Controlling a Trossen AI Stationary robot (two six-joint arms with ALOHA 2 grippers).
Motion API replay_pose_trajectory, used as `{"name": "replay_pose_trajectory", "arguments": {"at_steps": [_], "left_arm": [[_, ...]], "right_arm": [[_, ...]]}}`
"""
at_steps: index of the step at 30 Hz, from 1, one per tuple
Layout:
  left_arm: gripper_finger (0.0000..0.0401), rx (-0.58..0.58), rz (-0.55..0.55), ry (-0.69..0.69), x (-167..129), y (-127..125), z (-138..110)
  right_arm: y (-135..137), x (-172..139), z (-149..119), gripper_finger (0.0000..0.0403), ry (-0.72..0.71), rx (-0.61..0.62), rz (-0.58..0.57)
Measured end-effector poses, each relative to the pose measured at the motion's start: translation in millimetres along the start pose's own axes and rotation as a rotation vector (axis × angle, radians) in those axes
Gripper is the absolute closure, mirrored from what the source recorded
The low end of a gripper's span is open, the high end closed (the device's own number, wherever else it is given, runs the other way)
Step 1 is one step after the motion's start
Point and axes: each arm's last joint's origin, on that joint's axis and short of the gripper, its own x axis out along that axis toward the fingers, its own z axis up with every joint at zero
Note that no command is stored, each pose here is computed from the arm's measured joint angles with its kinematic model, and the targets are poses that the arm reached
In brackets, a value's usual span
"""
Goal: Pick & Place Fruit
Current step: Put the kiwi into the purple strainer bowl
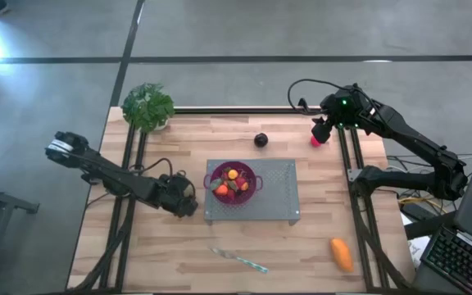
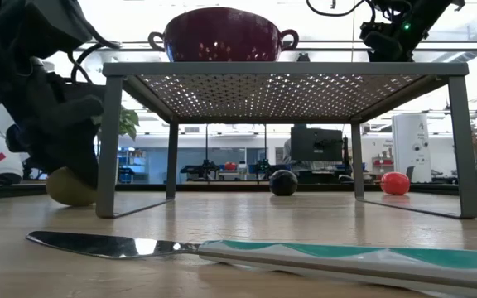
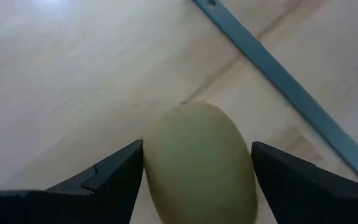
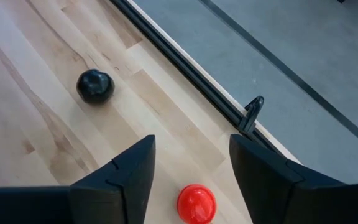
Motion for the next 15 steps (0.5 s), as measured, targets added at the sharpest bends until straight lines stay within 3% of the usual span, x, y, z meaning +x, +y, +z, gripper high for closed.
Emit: {"name": "replay_pose_trajectory", "arguments": {"at_steps": [15], "left_arm": [[0.0107, -0.020, 0.024, 0.027, 5.8, 0.3, -3.7]], "right_arm": [[0.0, -0.1, 0.0, 0.0229, 0.000, -0.001, 0.000]]}}
